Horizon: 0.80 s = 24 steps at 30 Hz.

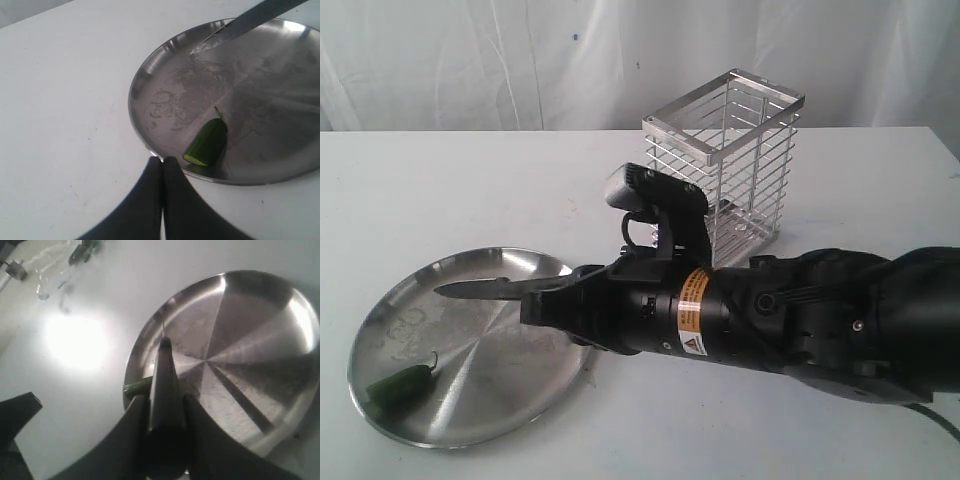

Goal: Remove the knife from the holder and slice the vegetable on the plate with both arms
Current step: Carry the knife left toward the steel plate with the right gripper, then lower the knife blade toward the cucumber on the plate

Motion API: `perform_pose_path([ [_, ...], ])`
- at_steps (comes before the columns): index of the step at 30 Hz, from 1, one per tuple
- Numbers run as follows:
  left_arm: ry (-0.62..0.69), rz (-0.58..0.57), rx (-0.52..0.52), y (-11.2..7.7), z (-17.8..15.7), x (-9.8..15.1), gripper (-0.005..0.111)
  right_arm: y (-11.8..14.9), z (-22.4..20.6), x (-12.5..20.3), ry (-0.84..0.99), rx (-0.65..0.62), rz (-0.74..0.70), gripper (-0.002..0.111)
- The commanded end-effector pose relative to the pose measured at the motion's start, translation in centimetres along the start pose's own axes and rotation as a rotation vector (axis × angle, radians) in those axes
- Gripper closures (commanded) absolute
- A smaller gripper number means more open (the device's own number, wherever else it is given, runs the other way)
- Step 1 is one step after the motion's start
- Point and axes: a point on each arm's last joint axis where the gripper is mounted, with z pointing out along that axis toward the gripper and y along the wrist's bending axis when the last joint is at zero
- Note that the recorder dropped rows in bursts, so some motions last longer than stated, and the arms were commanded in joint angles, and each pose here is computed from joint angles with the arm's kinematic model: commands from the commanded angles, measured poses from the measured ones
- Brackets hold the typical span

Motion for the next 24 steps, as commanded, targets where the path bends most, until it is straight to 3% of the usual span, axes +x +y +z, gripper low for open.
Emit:
perform_pose_path([
  [1,-0.001,-0.009,0.006,-0.1,0.0,0.1,0.107,-0.7,0.1,0.5,-0.012,-0.013,0.172,0.108],
  [4,-0.001,-0.009,0.006,-0.1,0.0,0.1,0.107,-1.4,0.1,1.3,-0.019,0.005,0.253,0.108],
  [10,-0.001,-0.009,0.006,-0.1,0.0,0.1,0.107,-1.8,0.9,2.2,-0.035,-0.079,0.396,0.108],
  [24,-0.001,-0.009,0.006,-0.1,0.0,0.1,0.107,-5.2,1.5,4.9,0.002,0.012,0.583,0.108],
])
